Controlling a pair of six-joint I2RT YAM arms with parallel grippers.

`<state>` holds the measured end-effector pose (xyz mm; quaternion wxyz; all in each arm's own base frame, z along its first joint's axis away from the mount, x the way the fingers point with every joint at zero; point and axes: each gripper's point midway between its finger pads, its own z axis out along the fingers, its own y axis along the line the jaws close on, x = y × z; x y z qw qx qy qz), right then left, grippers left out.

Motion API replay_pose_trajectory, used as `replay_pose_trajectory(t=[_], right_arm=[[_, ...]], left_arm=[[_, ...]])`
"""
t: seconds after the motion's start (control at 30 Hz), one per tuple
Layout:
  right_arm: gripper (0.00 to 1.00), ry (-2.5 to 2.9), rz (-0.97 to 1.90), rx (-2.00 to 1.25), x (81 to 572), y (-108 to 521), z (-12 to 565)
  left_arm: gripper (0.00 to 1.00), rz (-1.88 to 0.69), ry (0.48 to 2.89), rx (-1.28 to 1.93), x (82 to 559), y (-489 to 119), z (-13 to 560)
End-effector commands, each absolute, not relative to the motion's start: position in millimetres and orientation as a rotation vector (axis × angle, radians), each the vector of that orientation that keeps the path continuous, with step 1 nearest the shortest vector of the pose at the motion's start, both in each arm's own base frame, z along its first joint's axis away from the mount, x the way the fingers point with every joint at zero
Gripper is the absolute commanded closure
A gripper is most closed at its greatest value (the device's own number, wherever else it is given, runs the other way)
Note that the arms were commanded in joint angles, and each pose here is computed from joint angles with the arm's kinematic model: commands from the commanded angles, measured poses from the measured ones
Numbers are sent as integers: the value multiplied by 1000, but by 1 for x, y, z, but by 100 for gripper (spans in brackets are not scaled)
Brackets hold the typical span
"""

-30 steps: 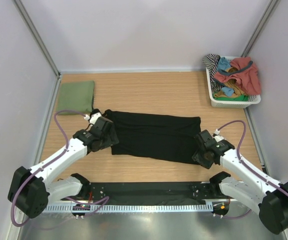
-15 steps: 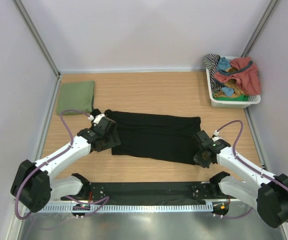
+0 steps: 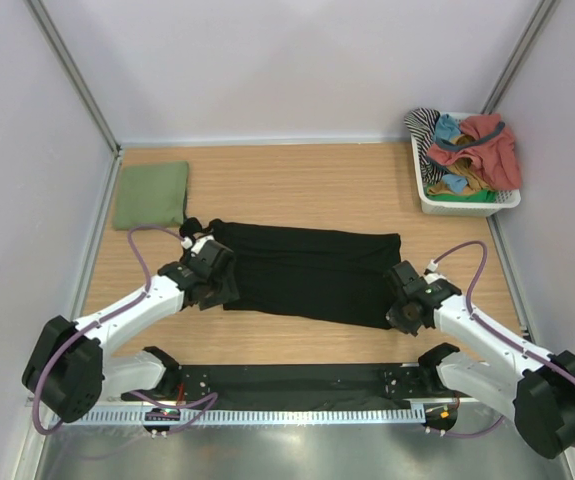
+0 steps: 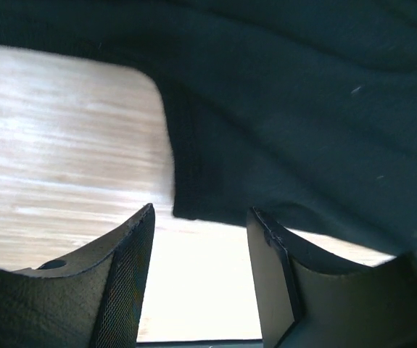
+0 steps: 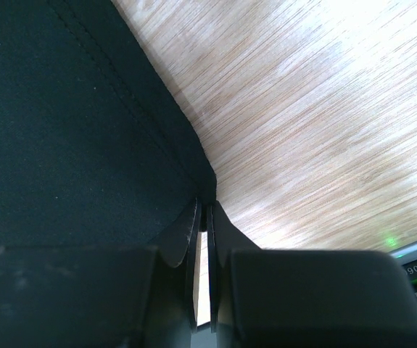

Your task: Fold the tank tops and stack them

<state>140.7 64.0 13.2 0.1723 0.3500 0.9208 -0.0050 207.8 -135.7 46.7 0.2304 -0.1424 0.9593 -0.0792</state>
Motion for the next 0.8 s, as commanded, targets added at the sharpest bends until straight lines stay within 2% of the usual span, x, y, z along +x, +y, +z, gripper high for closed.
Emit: replay_pose_trajectory(t=[0.0, 0.2, 0.33, 0.43, 0.57, 0.63, 0.67, 0.7, 0.77], right_arm=[[91, 2563, 0, 996, 150, 64, 22], [91, 2561, 12, 992, 151, 65, 22], [91, 2566, 8, 988, 150, 65, 22], [91, 2564, 12, 996, 149, 65, 22], [91, 2556, 12, 997, 149, 64, 23], [91, 2558, 17, 996, 149, 65, 24], [91, 2557, 22, 998, 150, 65, 25], [91, 2555, 21, 998, 150, 65, 25], [91, 2550, 13, 995, 151, 63, 27]], left_arm=[[45, -232, 2660, -389, 200, -136, 43], [47, -193, 2689, -407, 199, -135, 33], [52, -200, 2708, -404, 200, -139, 24], [61, -201, 2721, -401, 200, -141, 18], [62, -186, 2738, -407, 198, -140, 7], [74, -186, 2745, -408, 198, -142, 2], [89, -179, 2754, -406, 198, -141, 0], [97, -186, 2753, -391, 198, -143, 1], [100, -203, 2744, -361, 197, -145, 5]])
